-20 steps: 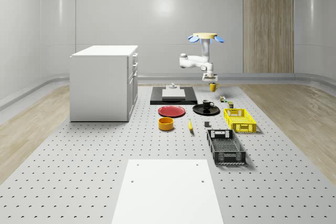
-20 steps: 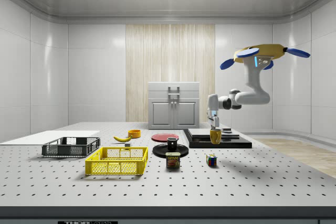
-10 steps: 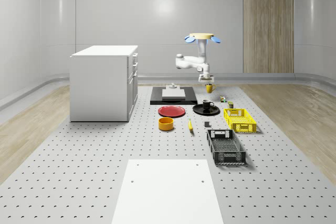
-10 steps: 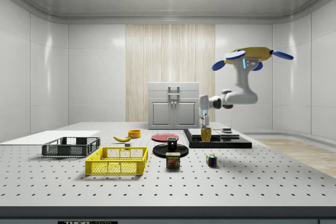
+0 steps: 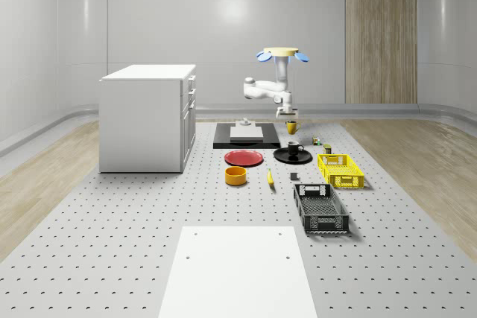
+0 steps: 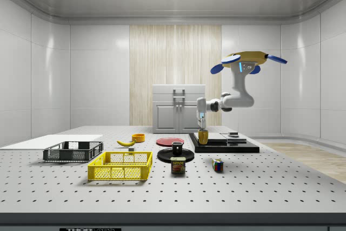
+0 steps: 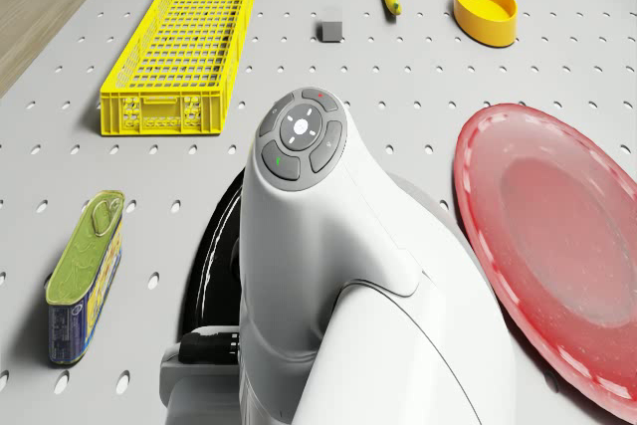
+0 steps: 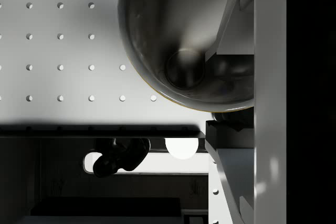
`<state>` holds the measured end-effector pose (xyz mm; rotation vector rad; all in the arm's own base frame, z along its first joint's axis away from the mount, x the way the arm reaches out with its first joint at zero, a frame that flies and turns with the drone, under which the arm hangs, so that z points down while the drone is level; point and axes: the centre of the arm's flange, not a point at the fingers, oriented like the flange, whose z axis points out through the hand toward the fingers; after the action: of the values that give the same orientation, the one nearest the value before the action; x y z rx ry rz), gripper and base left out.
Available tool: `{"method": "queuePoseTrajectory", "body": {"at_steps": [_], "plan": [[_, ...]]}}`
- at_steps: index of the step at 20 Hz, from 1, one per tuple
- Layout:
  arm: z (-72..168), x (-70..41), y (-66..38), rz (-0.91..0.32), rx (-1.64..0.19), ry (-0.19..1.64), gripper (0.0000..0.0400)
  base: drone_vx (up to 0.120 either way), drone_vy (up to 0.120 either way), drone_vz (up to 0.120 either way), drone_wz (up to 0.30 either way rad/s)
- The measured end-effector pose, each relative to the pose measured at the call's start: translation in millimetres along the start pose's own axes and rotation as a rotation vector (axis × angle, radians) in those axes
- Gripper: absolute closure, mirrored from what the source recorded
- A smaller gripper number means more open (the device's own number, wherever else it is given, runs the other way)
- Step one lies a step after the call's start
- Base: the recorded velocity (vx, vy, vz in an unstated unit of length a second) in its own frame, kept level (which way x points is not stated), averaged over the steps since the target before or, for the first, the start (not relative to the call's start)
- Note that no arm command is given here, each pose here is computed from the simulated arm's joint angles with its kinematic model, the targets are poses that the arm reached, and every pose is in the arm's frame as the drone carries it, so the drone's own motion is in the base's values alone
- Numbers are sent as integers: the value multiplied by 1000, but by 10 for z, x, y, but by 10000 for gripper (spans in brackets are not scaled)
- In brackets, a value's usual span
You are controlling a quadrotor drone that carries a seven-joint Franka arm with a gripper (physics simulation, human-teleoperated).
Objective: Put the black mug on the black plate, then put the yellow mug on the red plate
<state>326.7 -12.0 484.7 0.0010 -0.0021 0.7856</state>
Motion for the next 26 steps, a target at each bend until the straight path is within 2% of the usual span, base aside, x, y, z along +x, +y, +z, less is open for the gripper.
{"method": "queuePoseTrajectory", "body": {"at_steps": [26], "plan": [[0,0,0,0,0,0,290,120,-120,0,0]]}}
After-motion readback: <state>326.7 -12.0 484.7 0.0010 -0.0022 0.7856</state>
